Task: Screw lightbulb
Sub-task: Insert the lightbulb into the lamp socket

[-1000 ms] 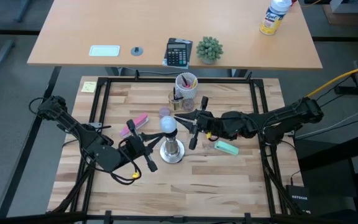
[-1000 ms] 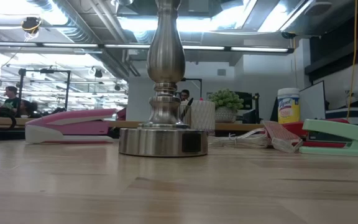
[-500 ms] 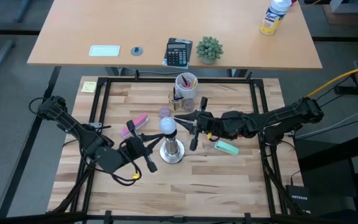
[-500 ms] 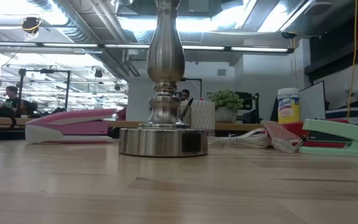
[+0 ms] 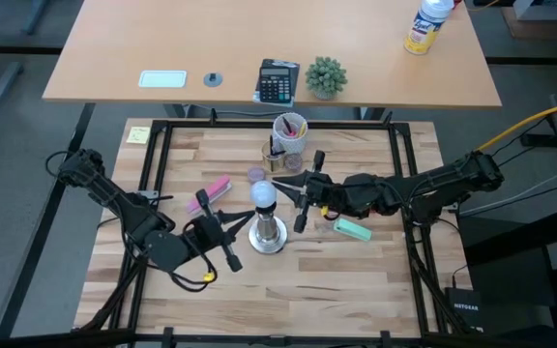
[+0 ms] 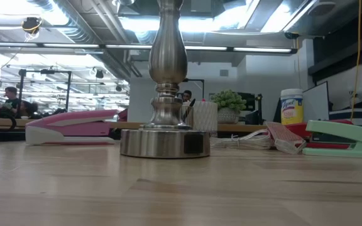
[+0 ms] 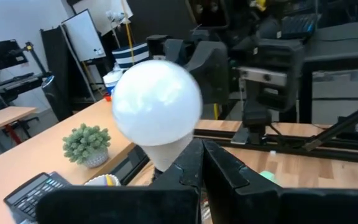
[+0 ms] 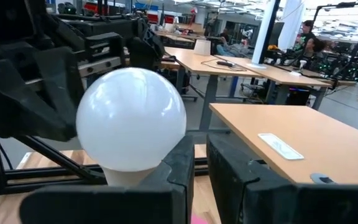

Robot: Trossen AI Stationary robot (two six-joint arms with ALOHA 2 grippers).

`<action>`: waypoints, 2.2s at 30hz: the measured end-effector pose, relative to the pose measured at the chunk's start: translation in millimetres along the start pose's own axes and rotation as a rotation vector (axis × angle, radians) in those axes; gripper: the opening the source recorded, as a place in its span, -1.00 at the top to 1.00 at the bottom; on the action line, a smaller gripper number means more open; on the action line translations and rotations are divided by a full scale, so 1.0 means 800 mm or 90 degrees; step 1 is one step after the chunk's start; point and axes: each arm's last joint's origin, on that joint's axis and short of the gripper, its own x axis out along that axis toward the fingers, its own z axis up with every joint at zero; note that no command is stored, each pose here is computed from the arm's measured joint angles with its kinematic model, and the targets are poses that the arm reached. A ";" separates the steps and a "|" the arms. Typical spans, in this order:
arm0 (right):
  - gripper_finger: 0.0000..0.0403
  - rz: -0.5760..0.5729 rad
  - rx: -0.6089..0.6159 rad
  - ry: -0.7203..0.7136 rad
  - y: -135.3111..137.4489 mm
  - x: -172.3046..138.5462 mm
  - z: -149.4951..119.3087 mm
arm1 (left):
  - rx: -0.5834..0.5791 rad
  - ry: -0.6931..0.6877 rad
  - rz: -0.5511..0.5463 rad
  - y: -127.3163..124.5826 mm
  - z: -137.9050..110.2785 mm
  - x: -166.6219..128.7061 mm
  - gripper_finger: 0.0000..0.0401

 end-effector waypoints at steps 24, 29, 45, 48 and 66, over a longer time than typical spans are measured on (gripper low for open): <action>0.76 0.053 -0.014 -0.042 0.001 -0.001 0.009 | 0.033 0.003 0.039 0.003 0.000 0.002 0.99; 0.76 0.053 -0.014 -0.042 0.001 -0.001 0.009 | 0.047 0.004 0.046 0.004 0.000 0.002 0.99; 0.76 0.081 0.003 -0.032 0.024 -0.016 0.010 | 0.053 0.009 0.077 0.006 0.000 0.001 0.99; 0.76 0.086 0.003 -0.032 0.027 -0.019 0.010 | 0.053 0.009 0.078 0.006 0.000 0.001 0.99; 0.76 0.099 0.039 -0.030 0.030 -0.019 0.009 | 0.050 0.016 0.109 0.015 -0.001 0.018 0.99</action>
